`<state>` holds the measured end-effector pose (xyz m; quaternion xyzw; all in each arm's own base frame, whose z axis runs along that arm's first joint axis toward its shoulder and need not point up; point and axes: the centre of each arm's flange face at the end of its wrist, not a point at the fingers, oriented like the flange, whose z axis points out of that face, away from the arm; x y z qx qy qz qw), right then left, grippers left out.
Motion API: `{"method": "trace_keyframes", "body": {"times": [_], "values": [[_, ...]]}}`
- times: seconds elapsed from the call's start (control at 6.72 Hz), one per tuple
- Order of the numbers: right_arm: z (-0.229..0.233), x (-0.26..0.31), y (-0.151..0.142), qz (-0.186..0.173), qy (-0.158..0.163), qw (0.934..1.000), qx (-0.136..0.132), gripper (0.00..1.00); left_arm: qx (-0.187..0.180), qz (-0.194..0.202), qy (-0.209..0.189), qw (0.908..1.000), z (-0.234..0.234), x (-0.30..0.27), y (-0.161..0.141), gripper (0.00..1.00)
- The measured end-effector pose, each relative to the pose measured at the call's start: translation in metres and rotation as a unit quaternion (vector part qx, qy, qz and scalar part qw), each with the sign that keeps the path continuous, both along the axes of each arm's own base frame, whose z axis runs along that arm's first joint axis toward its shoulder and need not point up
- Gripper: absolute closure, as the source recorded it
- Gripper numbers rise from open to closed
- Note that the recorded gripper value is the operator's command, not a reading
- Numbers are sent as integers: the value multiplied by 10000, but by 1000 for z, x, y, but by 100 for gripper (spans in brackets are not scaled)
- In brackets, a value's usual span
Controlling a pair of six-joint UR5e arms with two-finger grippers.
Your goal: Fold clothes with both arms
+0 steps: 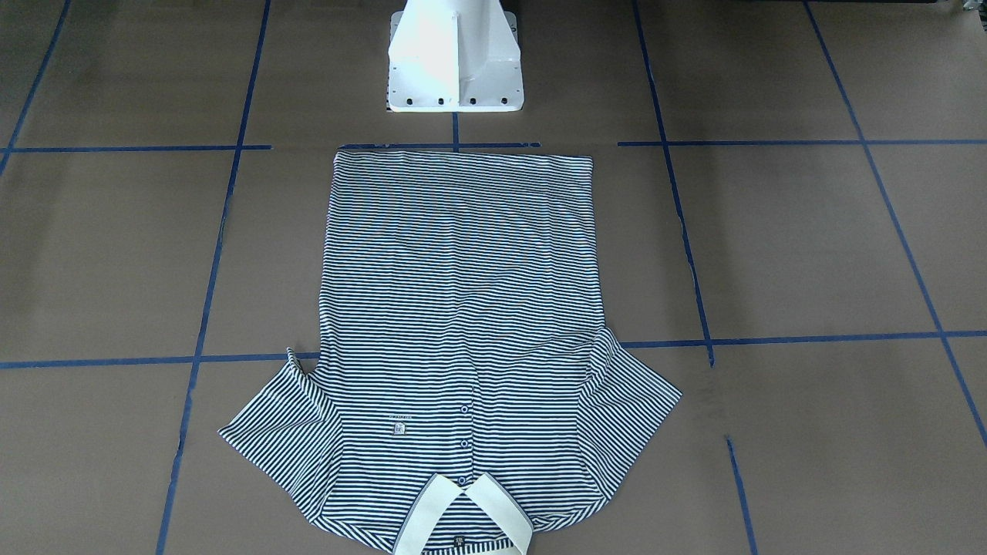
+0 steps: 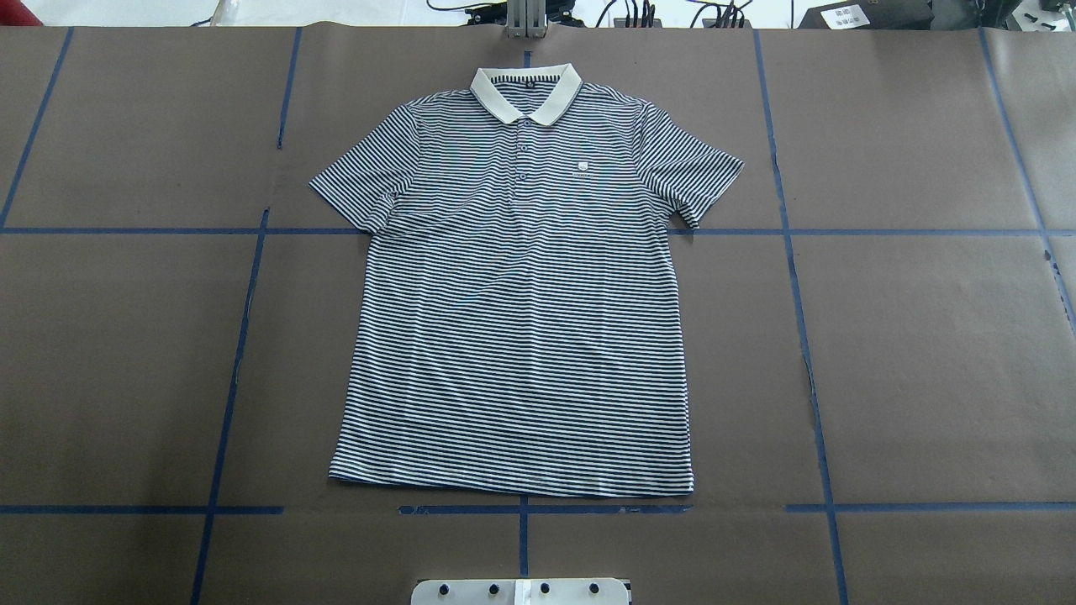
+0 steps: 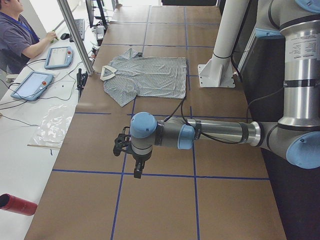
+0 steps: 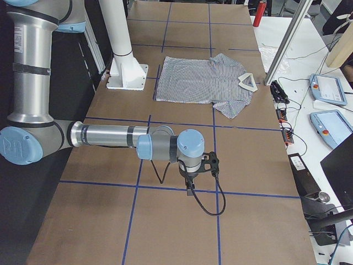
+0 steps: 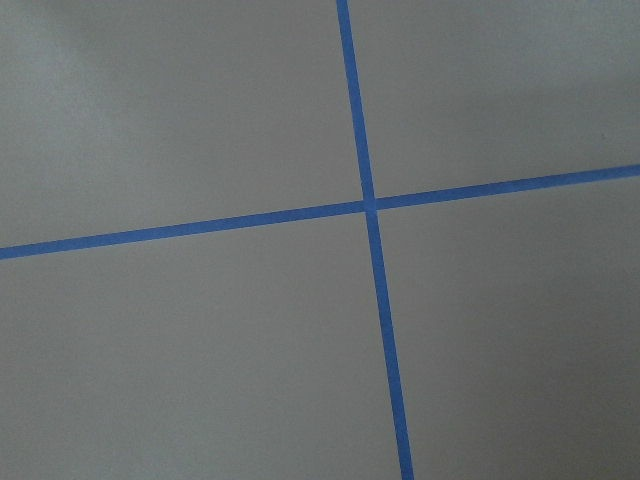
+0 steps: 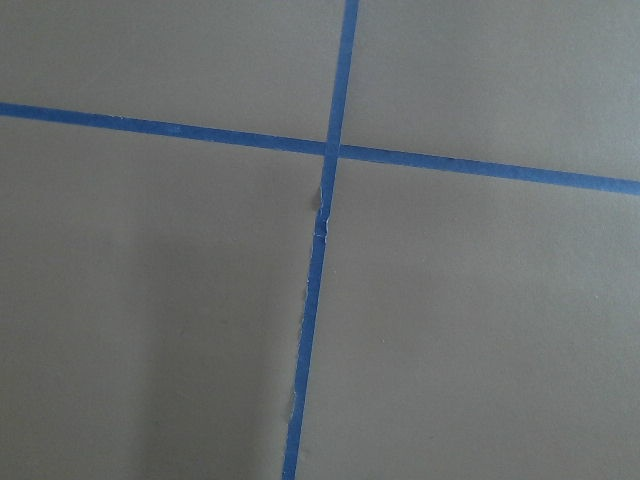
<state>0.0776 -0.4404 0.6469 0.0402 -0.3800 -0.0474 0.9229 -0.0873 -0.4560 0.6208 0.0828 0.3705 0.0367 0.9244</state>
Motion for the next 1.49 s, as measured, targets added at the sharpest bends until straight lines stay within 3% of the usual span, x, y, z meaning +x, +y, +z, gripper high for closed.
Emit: {"method": "trace_keyframes", "body": {"times": [0.45,0.74,1.19,1.34,1.49], "values": [[-2,0,0,1,-33,10000,15,0,1,0,-3,10000,0,0,1,0],[-15,-3,-12,-22,-45,9998,177,0,188,-7,-69,9998,-18,-1,-15,0],[-35,-47,-62,-248,-204,9978,578,0,1109,119,4,9938,-88,10,-59,0],[-38,-71,-91,-132,-277,9978,583,0,1545,267,141,9875,-102,30,-67,0],[-53,-103,-128,89,-382,9982,452,0,1716,297,259,9844,-110,50,-75,0]]}}
